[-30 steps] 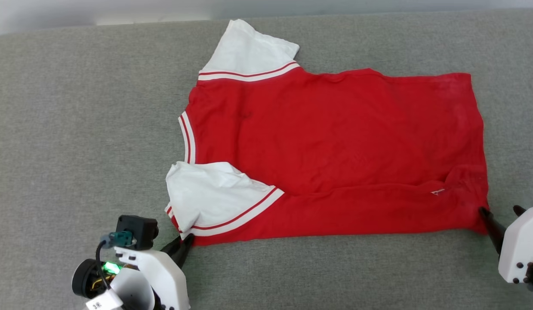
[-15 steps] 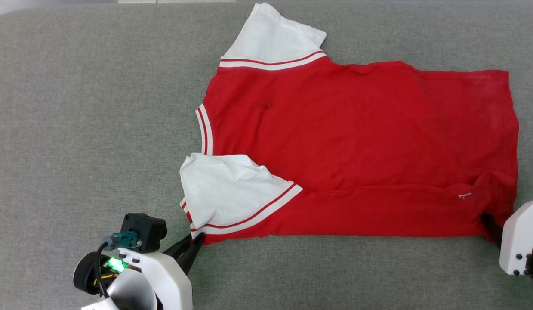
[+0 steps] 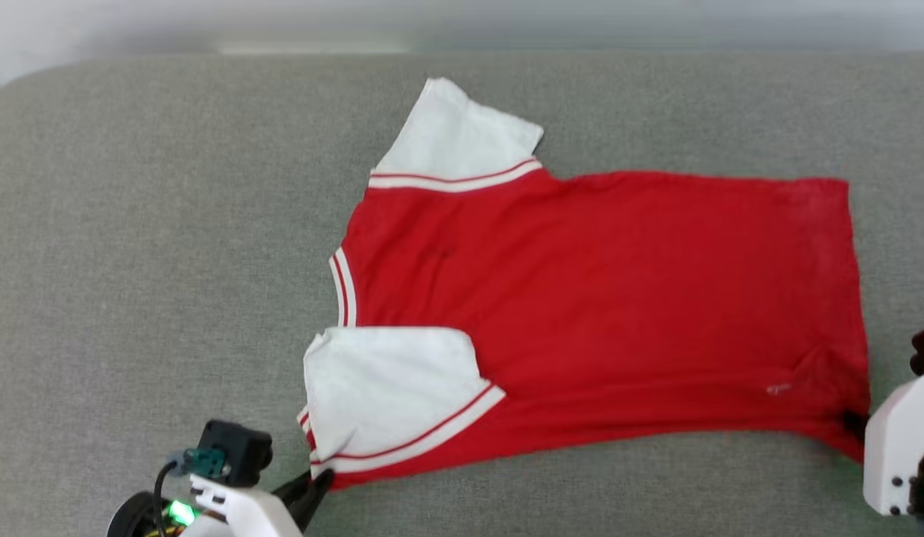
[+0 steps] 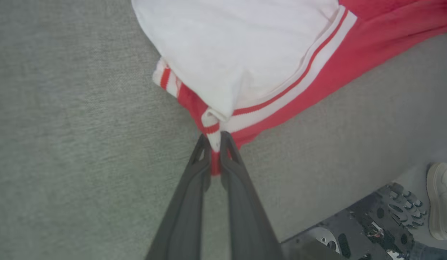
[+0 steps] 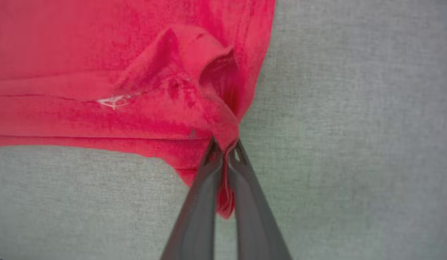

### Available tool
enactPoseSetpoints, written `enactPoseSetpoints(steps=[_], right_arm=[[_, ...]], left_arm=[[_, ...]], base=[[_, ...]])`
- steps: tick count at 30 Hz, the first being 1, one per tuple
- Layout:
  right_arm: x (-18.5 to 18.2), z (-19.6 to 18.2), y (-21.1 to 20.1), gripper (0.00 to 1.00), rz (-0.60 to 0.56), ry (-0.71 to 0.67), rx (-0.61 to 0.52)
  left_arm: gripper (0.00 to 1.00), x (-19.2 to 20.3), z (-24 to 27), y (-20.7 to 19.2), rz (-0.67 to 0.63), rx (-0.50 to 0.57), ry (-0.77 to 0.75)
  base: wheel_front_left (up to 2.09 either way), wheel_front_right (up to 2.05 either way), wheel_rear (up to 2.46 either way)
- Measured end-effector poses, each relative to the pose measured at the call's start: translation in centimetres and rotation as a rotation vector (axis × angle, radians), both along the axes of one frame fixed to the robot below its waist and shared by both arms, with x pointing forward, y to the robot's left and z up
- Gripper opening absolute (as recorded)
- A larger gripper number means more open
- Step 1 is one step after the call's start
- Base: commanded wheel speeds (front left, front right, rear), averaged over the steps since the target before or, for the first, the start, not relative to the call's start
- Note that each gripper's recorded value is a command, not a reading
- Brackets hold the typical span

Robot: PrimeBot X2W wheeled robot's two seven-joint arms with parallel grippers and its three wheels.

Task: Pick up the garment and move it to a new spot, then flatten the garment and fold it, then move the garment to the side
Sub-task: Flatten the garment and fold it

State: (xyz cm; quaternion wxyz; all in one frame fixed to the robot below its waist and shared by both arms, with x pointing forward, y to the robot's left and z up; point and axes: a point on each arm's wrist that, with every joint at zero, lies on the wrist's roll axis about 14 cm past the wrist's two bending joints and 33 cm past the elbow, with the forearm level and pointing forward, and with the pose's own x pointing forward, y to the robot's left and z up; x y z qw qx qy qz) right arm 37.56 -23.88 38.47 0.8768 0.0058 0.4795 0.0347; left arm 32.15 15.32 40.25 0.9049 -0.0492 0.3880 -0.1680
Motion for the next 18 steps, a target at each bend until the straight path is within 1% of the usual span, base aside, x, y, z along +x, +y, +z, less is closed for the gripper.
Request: enactPoseSetpoints(steps=[4,9,18], right_arm=[[-1.4,1.6,-0.6,0.00,0.001,-0.011,-0.008],[-3.9,2.1,-1.8,0.00,-0.027,0.021,-0.029],[-7.7,0.2,-3.0,0.00,-0.091,0.139,-0.046]], left_arm=[[0.00,-1.6,0.3,0.3,-0.004,0.015,0.007],[0.00,-3.6,0.1,-0.3,-0.007,-0.015,0.039],[0.00,-5.4,-1.5,-1.6,-0.033,-0.039,0.103]], base=[[0.00,0.00,0.00],[0.00,0.00,0.00],[0.00,0.00,0.00]])
